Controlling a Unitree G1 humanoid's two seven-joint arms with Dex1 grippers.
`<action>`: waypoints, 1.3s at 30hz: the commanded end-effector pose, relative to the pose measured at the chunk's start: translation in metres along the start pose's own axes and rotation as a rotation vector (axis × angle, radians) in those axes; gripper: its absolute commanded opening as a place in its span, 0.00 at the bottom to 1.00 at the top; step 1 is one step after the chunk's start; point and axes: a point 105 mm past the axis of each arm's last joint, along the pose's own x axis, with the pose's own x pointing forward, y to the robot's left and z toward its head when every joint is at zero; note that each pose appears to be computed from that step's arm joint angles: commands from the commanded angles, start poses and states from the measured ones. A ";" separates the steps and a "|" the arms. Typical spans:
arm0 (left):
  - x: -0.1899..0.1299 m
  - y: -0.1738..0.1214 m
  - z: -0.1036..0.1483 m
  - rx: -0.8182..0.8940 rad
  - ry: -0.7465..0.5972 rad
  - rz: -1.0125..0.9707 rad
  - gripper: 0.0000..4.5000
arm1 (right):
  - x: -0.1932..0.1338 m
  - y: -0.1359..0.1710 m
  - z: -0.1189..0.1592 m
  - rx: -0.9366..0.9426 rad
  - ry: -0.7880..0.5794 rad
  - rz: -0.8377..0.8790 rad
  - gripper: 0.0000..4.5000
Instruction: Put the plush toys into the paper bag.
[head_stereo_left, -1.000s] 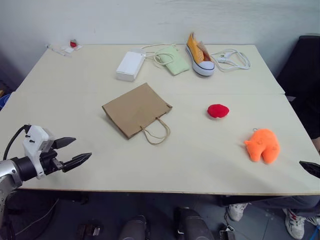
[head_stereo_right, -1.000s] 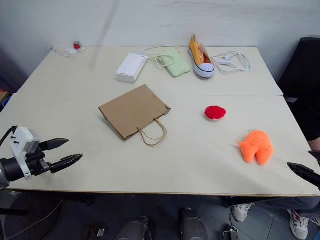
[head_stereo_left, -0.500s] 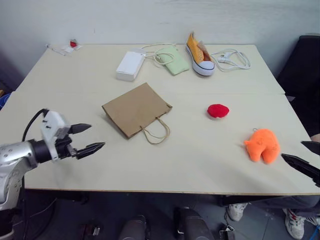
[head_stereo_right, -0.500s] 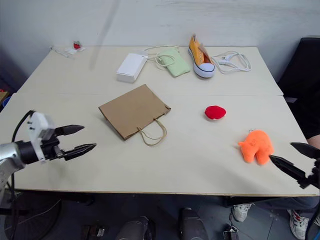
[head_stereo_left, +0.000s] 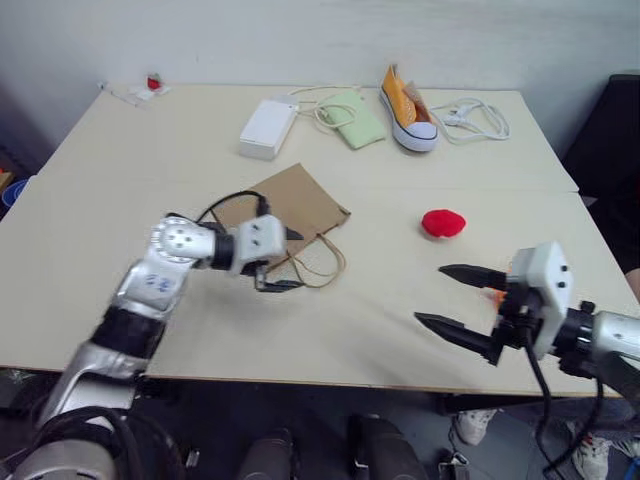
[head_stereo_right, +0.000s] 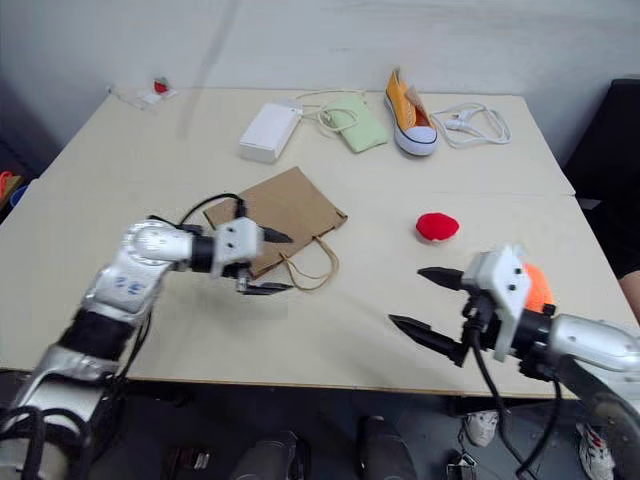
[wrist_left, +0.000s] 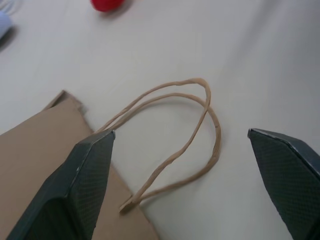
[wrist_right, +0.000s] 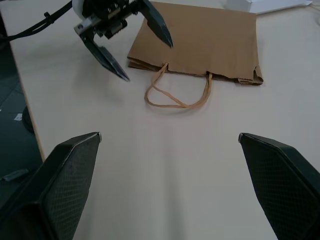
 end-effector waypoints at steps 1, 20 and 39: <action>0.005 0.015 0.009 0.101 -0.025 0.034 0.91 | 0.011 0.011 -0.001 -0.024 -0.023 -0.008 1.00; 0.024 0.021 0.009 0.094 -0.105 0.011 0.12 | 0.028 0.016 0.004 -0.034 -0.081 -0.021 1.00; -0.035 0.030 0.080 -0.479 -0.631 -0.105 0.00 | 0.046 -0.004 0.008 -0.009 -0.112 -0.024 0.55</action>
